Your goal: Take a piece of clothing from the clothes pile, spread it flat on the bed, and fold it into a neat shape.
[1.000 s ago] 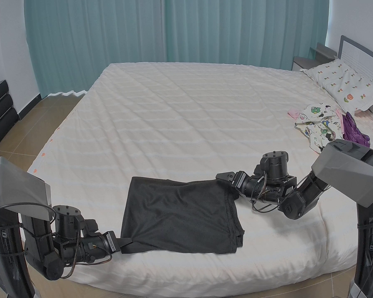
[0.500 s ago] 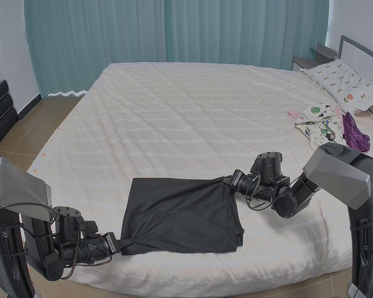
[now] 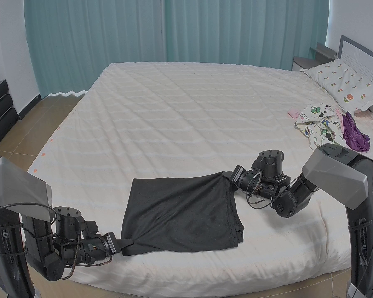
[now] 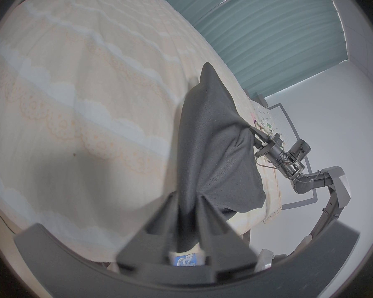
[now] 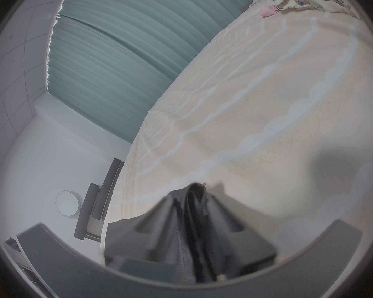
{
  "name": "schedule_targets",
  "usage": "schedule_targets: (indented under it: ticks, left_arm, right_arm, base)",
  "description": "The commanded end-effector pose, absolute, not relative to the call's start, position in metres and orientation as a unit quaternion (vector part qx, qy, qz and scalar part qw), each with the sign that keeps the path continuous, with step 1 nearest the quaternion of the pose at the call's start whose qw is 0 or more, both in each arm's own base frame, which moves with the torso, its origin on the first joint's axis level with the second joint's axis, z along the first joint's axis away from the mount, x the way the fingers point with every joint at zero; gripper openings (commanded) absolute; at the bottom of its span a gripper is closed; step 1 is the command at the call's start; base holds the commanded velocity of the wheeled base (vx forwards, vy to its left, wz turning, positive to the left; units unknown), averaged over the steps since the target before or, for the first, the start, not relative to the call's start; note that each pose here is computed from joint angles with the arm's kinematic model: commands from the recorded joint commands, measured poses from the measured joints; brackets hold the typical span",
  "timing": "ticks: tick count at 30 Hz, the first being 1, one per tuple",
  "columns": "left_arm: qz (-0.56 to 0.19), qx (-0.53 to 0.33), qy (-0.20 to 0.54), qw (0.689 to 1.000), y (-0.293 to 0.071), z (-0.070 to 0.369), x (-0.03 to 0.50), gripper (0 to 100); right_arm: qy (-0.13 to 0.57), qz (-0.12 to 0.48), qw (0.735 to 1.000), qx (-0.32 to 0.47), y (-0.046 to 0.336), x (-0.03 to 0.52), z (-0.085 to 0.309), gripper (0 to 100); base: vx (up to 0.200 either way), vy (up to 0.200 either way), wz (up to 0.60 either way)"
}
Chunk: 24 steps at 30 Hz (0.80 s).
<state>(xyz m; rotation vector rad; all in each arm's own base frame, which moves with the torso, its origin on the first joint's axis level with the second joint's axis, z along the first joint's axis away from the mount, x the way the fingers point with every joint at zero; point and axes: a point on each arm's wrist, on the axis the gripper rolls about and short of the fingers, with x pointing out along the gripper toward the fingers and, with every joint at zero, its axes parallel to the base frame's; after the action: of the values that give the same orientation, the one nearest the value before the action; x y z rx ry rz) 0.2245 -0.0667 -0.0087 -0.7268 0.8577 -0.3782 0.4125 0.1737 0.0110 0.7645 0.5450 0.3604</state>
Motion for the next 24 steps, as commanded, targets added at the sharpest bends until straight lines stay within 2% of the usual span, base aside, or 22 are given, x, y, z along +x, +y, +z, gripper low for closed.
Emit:
schedule_targets:
  ticks: [1,8,13,18,21,24]
  left_arm:
    - [-0.178,-0.342,0.405,0.829,-0.067,-0.009,0.225,100]
    - [-0.179,-0.345,0.392,0.834,-0.065,-0.004,0.226,100]
    - [-0.192,-0.375,0.319,0.849,-0.054,0.034,0.228,100]
    - [-0.214,-0.375,0.277,0.858,-0.054,0.055,0.225,100]
    - [-0.225,-0.373,0.234,0.869,-0.049,0.079,0.213,100]
    - [-0.219,-0.370,0.221,0.875,-0.044,0.087,0.202,100]
  right_arm:
    - [0.263,0.173,0.876,0.366,0.174,0.412,0.009,100]
    - [0.259,0.161,0.878,0.369,0.159,0.407,0.021,100]
    - [0.246,0.142,0.882,0.377,0.132,0.392,0.047,100]
    - [0.230,0.140,0.885,0.380,0.119,0.373,0.066,100]
    - [0.209,0.148,0.890,0.378,0.106,0.337,0.086,100]
    - [0.200,0.154,0.892,0.375,0.100,0.313,0.099,100]
  base:
    - [0.000,0.000,0.00]
    - [0.000,0.000,0.00]
    - [0.000,0.000,0.00]
    - [0.000,0.000,0.00]
    - [0.000,0.000,0.00]
    - [0.000,0.000,0.00]
